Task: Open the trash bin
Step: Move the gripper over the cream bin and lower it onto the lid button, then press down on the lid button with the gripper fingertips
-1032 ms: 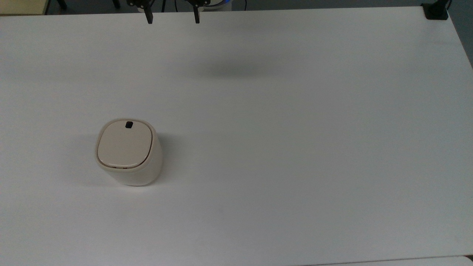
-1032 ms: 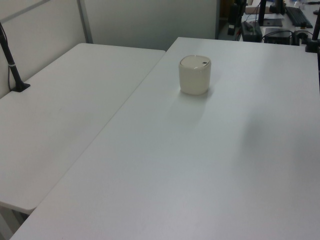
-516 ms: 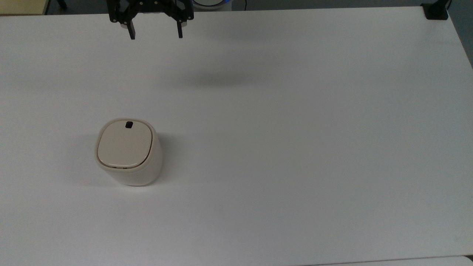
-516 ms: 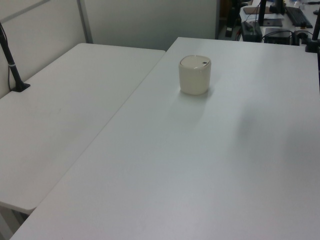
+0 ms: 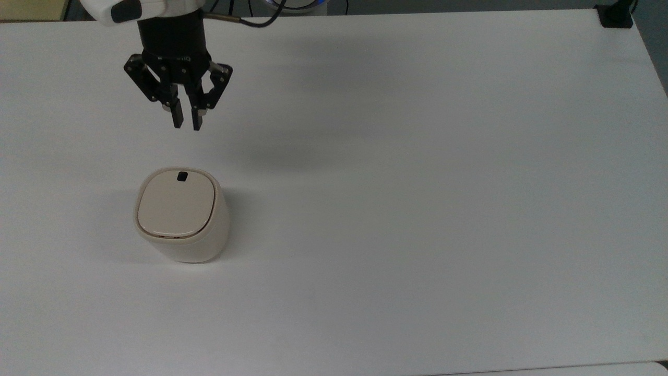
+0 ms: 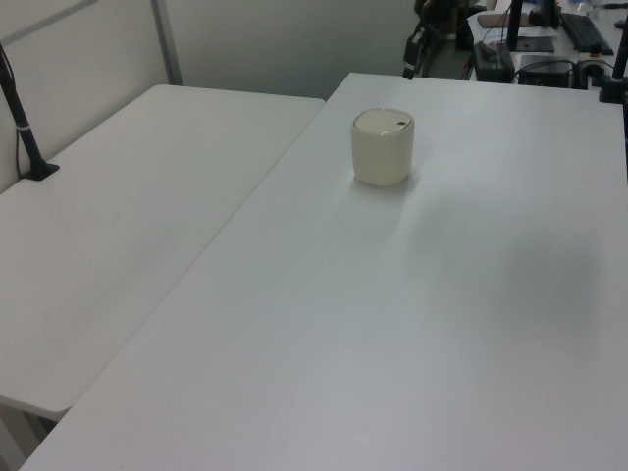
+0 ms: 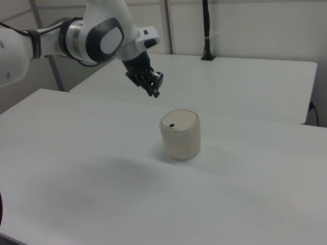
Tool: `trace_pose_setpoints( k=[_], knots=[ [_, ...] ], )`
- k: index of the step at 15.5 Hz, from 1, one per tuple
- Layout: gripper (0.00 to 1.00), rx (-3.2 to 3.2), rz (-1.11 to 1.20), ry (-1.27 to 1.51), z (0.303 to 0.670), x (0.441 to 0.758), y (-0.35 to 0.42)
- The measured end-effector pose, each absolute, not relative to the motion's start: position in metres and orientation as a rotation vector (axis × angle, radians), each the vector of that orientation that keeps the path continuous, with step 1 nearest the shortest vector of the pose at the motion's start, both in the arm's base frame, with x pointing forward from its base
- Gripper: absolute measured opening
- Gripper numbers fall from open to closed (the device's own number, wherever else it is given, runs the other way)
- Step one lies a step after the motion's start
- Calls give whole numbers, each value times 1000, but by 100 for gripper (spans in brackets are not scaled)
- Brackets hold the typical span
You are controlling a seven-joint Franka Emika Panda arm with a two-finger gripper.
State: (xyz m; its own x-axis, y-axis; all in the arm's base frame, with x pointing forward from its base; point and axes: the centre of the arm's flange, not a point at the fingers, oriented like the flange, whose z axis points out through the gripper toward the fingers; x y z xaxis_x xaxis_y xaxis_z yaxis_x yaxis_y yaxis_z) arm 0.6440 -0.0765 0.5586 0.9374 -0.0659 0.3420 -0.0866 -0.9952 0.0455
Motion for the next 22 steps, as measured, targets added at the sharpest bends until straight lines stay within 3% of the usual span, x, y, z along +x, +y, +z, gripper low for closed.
trace_pose_setpoints(
  k=[3,12,22],
  knots=[
    [1,3022,597,-261,546,655,-84],
    [1,3029,529,-348,477,677,-94],
    [1,3019,502,-355,439,684,-106]
  ],
)
